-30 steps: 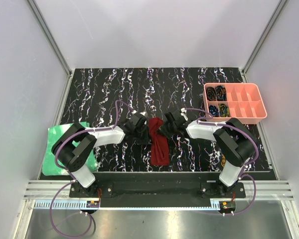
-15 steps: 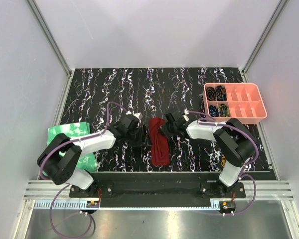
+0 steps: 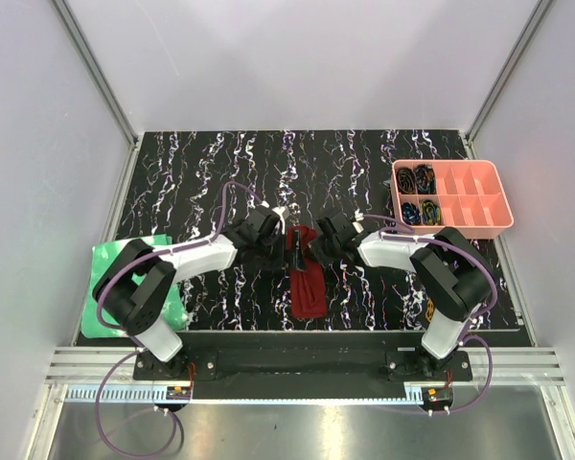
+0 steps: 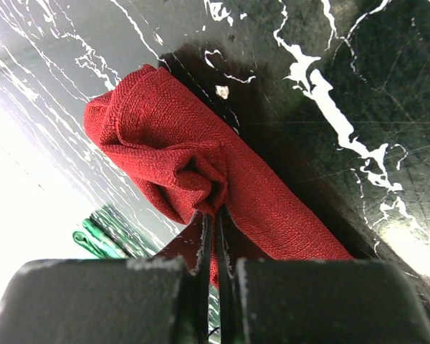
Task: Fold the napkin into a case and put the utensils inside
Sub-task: Fold the 2/3-rectangle-folded napkin at the center of the board.
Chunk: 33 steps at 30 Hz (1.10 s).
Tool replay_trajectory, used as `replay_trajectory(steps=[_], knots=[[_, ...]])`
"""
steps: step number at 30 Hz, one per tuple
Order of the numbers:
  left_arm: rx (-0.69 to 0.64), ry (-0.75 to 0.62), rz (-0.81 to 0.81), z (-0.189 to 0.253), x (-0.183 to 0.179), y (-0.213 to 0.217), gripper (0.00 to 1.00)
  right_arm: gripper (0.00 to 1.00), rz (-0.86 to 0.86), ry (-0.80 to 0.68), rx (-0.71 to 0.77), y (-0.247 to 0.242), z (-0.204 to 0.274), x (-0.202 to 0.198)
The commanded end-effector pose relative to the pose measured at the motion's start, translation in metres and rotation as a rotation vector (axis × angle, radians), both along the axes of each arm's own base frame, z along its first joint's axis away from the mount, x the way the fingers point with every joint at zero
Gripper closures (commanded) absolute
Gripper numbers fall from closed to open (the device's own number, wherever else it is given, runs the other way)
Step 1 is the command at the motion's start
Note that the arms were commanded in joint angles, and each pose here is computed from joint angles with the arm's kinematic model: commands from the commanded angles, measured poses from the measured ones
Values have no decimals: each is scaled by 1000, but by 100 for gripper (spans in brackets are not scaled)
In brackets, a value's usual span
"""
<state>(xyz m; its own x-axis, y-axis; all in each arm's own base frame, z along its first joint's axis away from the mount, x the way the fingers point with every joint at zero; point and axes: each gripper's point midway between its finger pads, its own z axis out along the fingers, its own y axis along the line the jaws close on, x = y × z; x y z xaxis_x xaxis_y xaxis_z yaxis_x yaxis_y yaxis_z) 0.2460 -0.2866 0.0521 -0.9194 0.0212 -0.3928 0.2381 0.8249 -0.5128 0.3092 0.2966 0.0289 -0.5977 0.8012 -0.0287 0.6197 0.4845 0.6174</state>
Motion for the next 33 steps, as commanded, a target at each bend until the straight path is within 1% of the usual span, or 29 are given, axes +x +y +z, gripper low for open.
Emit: replay_trajectory(steps=[1,6,9,12,16,17,20,21,23,24,27,28,30,31,32,33], knots=[[-23,-16,-47,2,5,-14,17,100,5,-34,-2,6,14,6],[-37,-33,-66,2,8,-20,16,100,2,-24,12,9,14,4],[-72,-84,-75,13,12,-23,13,100,3,-25,23,10,18,5],[-79,-122,-88,20,12,-24,11,100,14,-18,38,15,20,5],[-61,-87,-91,8,10,-24,12,100,48,-5,50,24,20,5],[-45,-65,-92,-2,9,-23,13,100,43,2,50,24,18,5],[-21,-54,-77,-11,9,-20,22,100,34,41,81,25,13,-1],[-11,-45,-71,-15,8,-18,27,100,36,49,89,27,13,-3],[-2,-41,-60,-18,9,-15,33,100,25,47,106,28,15,-2],[2,-39,-55,-19,8,-14,41,100,14,48,106,26,15,-1],[16,-54,-41,-16,9,-9,53,100,11,58,115,27,11,-3],[24,-63,-33,-15,10,-7,60,100,14,58,115,27,10,-3],[29,-70,-27,-15,9,-4,63,100,24,41,101,26,11,-2],[24,-77,-24,-11,10,-3,66,97,48,14,90,25,13,-1],[28,-74,-26,-13,9,-2,67,96,64,-8,68,22,13,-1],[31,-70,-25,-14,9,-1,69,87,119,-54,26,20,14,0]])
